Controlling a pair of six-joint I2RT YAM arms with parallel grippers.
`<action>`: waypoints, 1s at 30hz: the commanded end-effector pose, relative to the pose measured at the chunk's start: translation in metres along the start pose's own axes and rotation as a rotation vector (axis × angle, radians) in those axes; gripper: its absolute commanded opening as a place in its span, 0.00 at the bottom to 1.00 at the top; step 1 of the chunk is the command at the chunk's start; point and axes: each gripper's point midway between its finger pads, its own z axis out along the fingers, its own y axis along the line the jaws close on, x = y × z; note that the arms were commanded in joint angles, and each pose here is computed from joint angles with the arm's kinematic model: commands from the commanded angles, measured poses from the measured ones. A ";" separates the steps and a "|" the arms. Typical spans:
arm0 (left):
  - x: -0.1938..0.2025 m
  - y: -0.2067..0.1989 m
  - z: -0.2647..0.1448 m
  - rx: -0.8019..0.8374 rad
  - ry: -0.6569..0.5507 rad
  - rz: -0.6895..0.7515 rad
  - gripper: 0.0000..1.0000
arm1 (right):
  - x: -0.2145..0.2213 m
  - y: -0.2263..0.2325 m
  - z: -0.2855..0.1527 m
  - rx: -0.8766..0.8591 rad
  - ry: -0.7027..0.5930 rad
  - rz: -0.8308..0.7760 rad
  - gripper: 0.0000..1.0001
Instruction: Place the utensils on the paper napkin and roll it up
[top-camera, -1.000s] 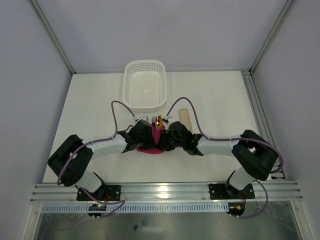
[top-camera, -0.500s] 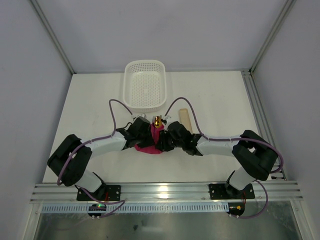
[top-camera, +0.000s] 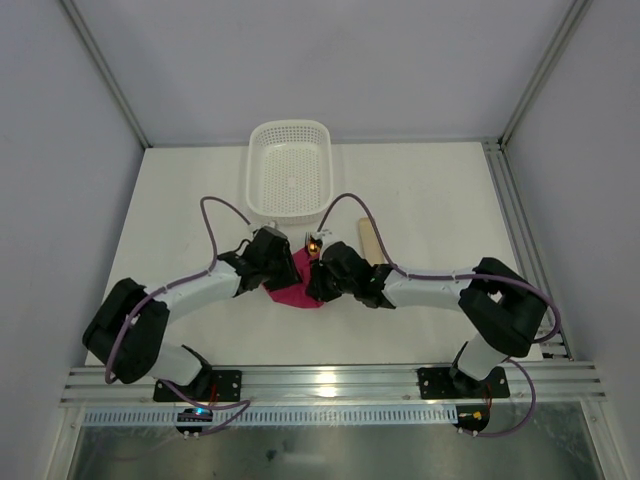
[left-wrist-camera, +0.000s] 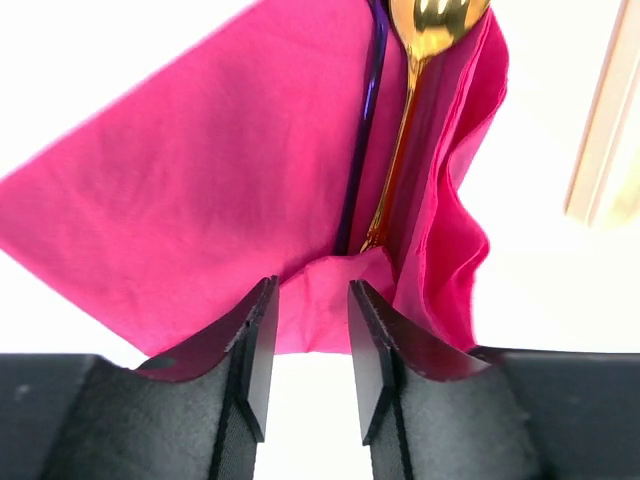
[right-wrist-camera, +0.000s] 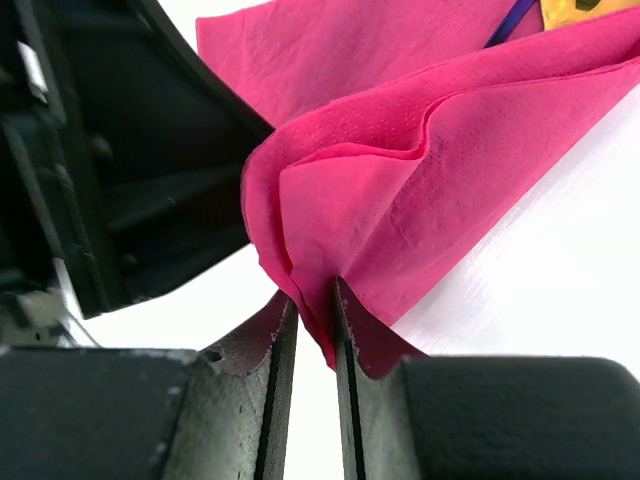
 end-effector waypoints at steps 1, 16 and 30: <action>-0.020 -0.015 -0.016 0.054 -0.050 0.005 0.40 | -0.014 0.005 0.003 0.036 -0.036 -0.036 0.22; -0.041 -0.026 -0.044 0.140 -0.147 -0.019 0.61 | -0.014 0.005 0.004 0.059 -0.035 -0.030 0.21; -0.032 -0.033 -0.033 0.197 -0.111 -0.018 0.59 | -0.017 0.006 0.002 0.063 -0.043 -0.025 0.21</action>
